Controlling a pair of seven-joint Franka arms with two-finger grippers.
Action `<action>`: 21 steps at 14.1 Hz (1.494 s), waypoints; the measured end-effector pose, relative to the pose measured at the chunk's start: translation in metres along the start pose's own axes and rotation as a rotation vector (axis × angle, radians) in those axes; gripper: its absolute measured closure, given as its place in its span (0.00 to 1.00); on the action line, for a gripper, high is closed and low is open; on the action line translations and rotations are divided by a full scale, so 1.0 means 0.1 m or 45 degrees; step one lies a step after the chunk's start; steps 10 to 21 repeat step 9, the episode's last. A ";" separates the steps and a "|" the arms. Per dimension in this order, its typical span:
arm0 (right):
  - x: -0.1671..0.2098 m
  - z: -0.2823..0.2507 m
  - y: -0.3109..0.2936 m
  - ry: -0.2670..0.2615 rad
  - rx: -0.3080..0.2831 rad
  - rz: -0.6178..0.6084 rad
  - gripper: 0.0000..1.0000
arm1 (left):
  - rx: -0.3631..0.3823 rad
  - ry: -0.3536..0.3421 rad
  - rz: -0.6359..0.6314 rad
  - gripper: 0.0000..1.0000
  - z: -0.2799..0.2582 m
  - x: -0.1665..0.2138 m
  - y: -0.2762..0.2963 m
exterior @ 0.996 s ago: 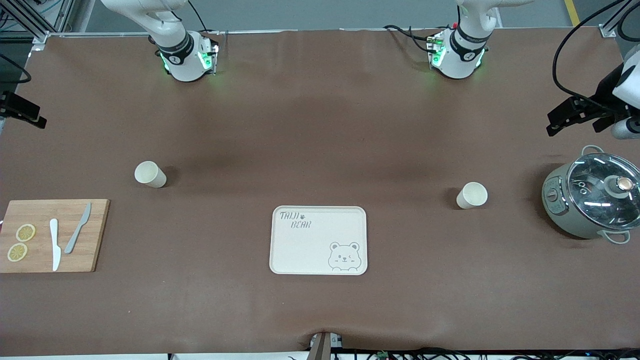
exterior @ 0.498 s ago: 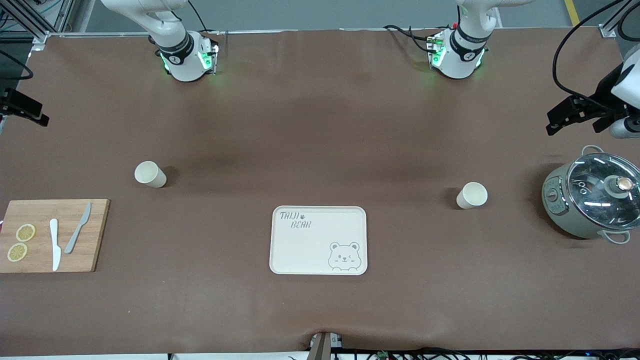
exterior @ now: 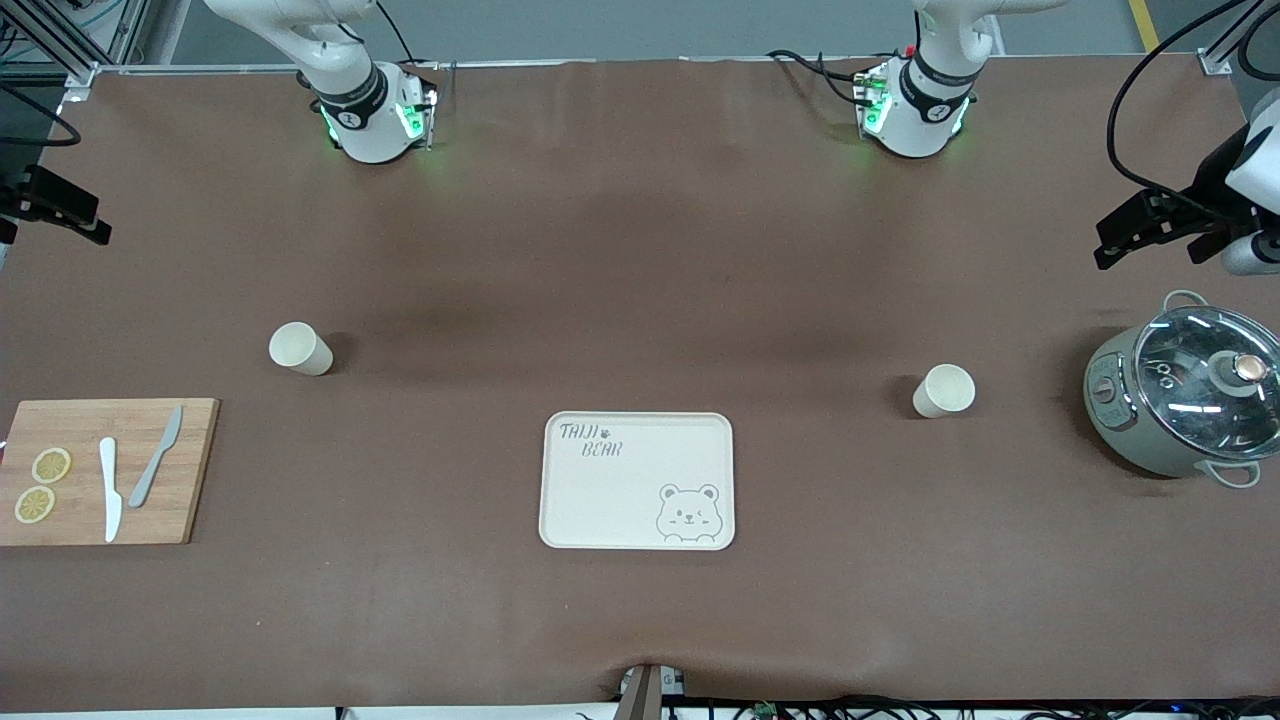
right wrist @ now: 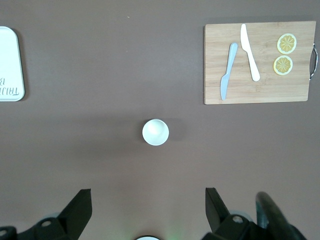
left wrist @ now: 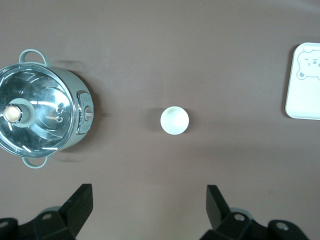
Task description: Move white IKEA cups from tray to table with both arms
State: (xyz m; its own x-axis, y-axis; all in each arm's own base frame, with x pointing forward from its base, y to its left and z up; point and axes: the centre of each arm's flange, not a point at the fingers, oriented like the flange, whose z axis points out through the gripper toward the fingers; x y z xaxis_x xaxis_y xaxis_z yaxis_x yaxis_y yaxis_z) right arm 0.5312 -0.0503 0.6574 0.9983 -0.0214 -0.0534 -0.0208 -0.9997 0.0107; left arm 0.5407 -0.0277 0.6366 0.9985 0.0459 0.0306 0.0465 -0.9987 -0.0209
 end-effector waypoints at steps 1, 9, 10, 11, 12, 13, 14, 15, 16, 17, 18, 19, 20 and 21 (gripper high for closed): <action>0.00 0.01 0.01 -0.002 0.000 0.001 0.00 | 0.000 -0.002 -0.002 0.00 0.00 0.00 0.00; -0.01 0.05 0.11 -0.018 0.003 0.027 0.00 | 0.005 -0.044 -0.061 0.00 0.06 -0.01 0.00; -0.01 0.05 0.11 -0.018 0.003 0.027 0.00 | 0.005 -0.044 -0.061 0.00 0.06 -0.01 0.00; -0.01 0.05 0.11 -0.018 0.003 0.027 0.00 | 0.005 -0.044 -0.061 0.00 0.06 -0.01 0.00; -0.01 0.05 0.11 -0.018 0.003 0.027 0.00 | 0.005 -0.044 -0.061 0.00 0.06 -0.01 0.00; -0.01 0.05 0.11 -0.018 0.003 0.027 0.00 | 0.005 -0.044 -0.061 0.00 0.06 -0.01 0.00; -0.01 0.05 0.11 -0.018 0.003 0.027 0.00 | 0.005 -0.044 -0.061 0.00 0.06 -0.01 0.00; -0.01 0.05 0.11 -0.018 0.003 0.027 0.00 | 0.005 -0.044 -0.061 0.00 0.06 -0.01 0.00; -0.01 0.05 0.11 -0.018 0.003 0.027 0.00 | 0.005 -0.044 -0.061 0.00 0.06 -0.01 0.00; -0.01 0.05 0.11 -0.018 0.003 0.027 0.00 | 0.005 -0.044 -0.061 0.00 0.06 -0.01 0.00; -0.01 0.05 0.11 -0.018 0.003 0.027 0.00 | 0.005 -0.044 -0.061 0.00 0.06 -0.01 0.00; -0.01 0.05 0.11 -0.018 0.003 0.027 0.00 | 0.005 -0.044 -0.061 0.00 0.06 -0.01 0.00; -0.01 0.05 0.11 -0.018 0.003 0.027 0.00 | 0.005 -0.044 -0.061 0.00 0.06 -0.01 0.00; -0.01 0.05 0.11 -0.018 0.003 0.027 0.00 | 0.005 -0.044 -0.061 0.00 0.06 -0.01 0.00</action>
